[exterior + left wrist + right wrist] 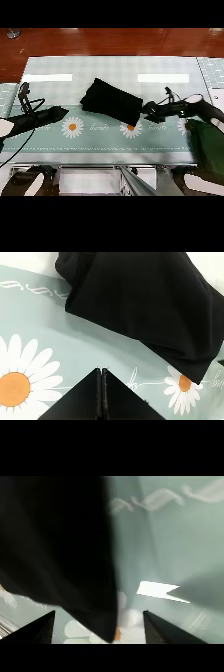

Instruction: Fold the shirts.

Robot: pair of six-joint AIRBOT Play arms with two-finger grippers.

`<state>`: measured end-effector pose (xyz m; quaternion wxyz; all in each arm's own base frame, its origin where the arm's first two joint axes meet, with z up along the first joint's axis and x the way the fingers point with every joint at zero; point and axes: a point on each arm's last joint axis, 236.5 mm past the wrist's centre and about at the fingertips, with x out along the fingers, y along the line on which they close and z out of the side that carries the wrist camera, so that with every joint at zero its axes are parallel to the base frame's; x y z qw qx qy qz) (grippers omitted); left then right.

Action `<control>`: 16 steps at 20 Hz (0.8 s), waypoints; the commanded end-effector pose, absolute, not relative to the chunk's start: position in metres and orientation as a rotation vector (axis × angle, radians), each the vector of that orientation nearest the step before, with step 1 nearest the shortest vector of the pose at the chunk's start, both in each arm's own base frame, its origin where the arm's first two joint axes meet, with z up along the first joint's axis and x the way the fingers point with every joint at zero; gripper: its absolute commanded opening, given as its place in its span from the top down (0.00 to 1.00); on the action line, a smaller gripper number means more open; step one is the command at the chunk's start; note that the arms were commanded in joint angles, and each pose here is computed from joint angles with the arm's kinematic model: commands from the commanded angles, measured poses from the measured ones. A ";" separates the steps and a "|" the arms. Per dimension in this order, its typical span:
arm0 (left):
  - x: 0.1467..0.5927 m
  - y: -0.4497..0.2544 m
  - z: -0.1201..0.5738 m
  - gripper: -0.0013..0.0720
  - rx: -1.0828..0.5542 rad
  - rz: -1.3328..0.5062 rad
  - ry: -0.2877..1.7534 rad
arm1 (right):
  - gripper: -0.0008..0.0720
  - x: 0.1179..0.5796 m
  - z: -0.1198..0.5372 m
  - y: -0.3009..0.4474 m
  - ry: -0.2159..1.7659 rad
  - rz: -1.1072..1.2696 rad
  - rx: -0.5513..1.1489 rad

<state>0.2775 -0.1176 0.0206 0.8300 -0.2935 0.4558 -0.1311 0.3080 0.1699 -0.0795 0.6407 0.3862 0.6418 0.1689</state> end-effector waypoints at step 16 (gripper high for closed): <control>0.281 -0.119 0.025 0.94 -0.648 -0.280 0.948 | 0.96 0.456 0.209 0.175 1.027 0.551 0.255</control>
